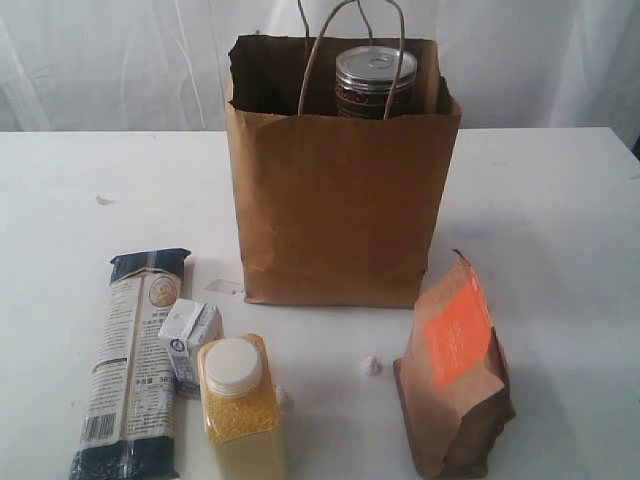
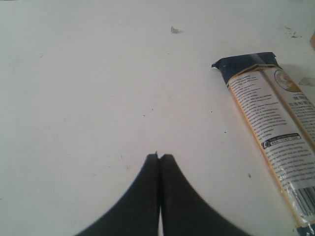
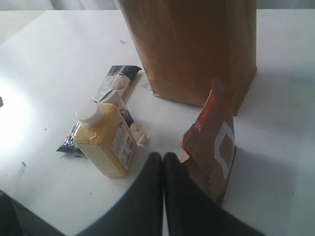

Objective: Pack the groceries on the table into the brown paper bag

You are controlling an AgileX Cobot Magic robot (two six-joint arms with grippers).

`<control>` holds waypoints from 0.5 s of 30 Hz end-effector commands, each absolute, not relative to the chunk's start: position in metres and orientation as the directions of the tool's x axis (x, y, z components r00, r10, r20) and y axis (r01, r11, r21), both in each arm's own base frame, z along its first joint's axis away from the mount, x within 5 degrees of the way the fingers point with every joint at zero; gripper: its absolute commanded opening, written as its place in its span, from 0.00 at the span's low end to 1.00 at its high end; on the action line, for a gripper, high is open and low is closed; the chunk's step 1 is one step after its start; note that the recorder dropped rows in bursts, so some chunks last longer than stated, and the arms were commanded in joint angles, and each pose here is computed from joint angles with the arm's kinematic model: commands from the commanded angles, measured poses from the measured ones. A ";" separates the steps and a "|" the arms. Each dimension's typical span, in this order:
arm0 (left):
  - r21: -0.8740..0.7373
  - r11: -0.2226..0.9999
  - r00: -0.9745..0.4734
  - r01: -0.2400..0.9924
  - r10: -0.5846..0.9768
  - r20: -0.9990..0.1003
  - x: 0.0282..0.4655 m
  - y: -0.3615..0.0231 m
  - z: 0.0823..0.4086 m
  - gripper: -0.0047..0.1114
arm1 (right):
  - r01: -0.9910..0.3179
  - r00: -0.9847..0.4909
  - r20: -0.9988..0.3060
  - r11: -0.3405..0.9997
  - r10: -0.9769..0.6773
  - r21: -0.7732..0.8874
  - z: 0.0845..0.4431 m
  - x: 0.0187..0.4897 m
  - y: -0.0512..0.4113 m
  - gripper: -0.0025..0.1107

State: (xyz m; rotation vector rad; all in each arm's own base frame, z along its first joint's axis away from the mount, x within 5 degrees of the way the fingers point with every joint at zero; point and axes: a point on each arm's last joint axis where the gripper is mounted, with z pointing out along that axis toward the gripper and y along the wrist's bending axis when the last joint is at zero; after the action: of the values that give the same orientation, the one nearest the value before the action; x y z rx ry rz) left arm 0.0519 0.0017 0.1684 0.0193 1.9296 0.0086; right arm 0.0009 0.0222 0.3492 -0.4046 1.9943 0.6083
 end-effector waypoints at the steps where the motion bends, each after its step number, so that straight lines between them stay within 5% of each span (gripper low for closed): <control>1: 0.018 1.000 -0.353 0.010 0.020 -0.935 0.052 0.002 0.166 0.04 | -0.515 -0.429 -0.903 0.823 -0.004 0.241 0.352 0.001 0.021 0.02; 9: 0.018 1.000 -0.353 0.010 0.020 -0.935 0.052 0.002 0.166 0.04 | -0.558 -0.072 -0.995 0.830 -0.067 -0.016 0.375 0.009 0.020 0.02; 15: 0.018 1.000 -0.353 0.010 0.020 -0.935 0.052 0.002 0.166 0.04 | -0.498 0.013 -0.998 0.865 -0.062 -0.060 0.355 0.031 0.023 0.02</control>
State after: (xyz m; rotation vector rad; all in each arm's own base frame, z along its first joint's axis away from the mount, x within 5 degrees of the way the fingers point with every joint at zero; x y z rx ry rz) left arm 0.0519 0.0017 0.1684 0.0193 1.9296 0.0086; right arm 0.0202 0.0216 0.3666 -0.4765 1.5797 0.4043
